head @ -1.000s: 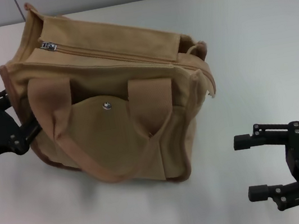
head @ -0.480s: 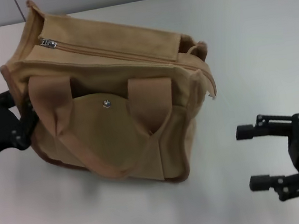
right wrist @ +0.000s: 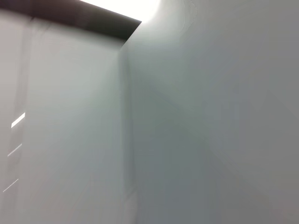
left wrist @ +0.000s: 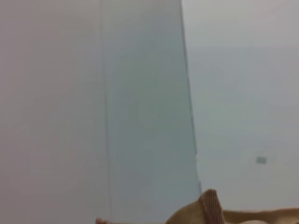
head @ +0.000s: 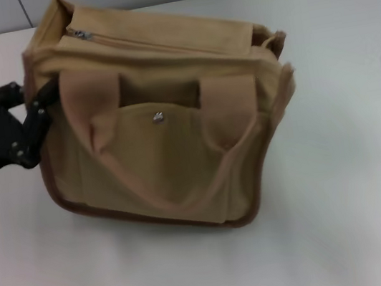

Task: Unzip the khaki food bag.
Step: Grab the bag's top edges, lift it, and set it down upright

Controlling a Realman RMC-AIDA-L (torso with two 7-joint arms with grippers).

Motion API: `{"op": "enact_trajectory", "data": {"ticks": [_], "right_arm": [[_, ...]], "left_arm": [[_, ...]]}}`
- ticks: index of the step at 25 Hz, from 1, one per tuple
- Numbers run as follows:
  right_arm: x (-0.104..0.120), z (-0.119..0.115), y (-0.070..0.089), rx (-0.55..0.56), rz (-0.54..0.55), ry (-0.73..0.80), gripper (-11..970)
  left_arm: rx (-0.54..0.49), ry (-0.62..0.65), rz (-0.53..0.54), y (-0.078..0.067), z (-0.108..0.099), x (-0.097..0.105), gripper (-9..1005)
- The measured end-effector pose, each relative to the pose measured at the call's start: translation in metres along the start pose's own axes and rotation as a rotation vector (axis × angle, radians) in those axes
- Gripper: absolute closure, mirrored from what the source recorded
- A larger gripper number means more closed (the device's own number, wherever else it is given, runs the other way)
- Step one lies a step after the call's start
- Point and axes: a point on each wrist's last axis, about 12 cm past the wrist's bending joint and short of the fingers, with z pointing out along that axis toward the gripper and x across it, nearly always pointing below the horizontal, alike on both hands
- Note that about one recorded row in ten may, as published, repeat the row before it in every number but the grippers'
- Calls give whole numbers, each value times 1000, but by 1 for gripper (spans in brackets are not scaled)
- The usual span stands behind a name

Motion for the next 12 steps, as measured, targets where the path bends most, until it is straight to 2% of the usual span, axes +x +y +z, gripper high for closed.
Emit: {"op": "enact_trajectory", "data": {"ticks": [3, 6, 8, 12], "right_arm": [[-7, -2, -7, 134, -32, -160, 123], [-10, 3, -11, 141, -42, -195, 123], [-11, 16, -17, 119, -45, -202, 123], [-8, 30, -23, 107, -33, -195, 123]], "left_arm": [[70, -67, 33, 3, 14, -13, 919], [99, -88, 49, 6, 21, -18, 924], [135, -107, 73, 10, 32, -25, 931], [153, -114, 77, 13, 39, -28, 944]]}}
